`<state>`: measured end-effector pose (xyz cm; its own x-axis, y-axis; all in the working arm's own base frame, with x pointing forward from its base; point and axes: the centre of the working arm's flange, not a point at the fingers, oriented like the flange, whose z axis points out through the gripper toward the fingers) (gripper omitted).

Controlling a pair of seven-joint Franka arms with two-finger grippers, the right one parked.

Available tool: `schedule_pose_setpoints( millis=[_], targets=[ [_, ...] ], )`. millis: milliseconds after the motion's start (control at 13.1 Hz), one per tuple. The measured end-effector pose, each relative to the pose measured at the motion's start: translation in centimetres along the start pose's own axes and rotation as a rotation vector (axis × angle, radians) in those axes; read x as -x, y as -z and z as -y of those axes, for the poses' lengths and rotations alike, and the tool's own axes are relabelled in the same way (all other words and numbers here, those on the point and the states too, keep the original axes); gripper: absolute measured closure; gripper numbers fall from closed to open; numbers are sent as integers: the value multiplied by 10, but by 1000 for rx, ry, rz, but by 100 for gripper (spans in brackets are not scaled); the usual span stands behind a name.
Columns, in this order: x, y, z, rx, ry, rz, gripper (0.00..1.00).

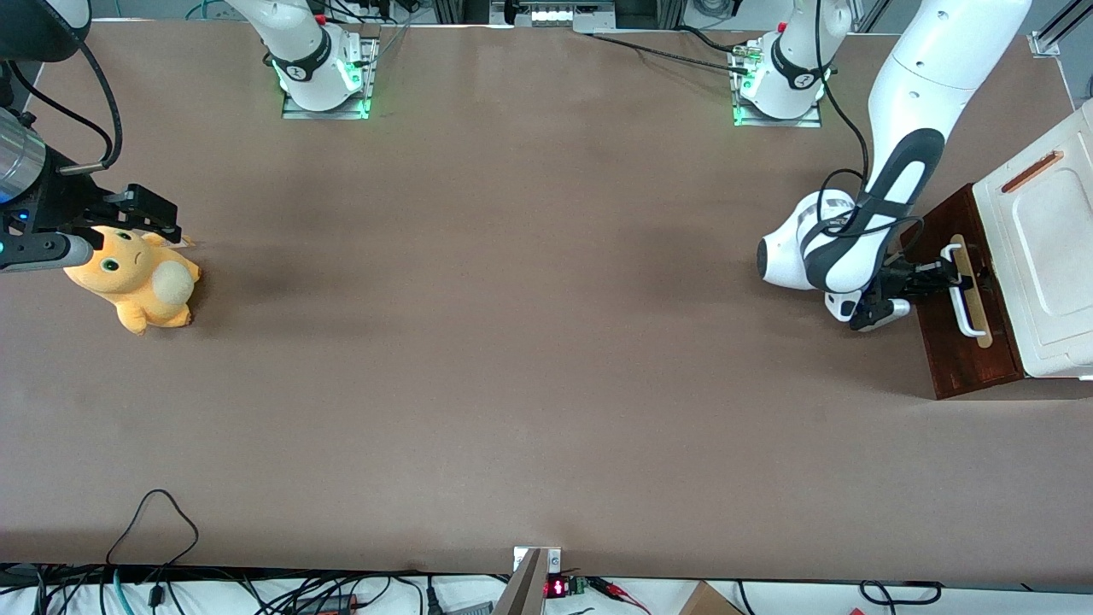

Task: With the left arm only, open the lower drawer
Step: 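Pull the handle outward with the left gripper, sliding the drawer open, then release the handle and lift the left gripper away from the drawer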

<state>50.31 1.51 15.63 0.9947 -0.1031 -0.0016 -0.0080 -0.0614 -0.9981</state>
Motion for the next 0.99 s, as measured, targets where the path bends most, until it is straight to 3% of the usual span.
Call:
schedule_pose_setpoints(
  millis=[306,688,764,917,994],
  targets=[
    [-2,73,3,52,5,-49,82],
    [-1,84,2,57,1,-62,82],
    [-2,85,1,74,-4,-69,77],
    [-6,86,1,102,-5,-72,56],
    [-10,88,5,129,8,-50,46]
  ],
)
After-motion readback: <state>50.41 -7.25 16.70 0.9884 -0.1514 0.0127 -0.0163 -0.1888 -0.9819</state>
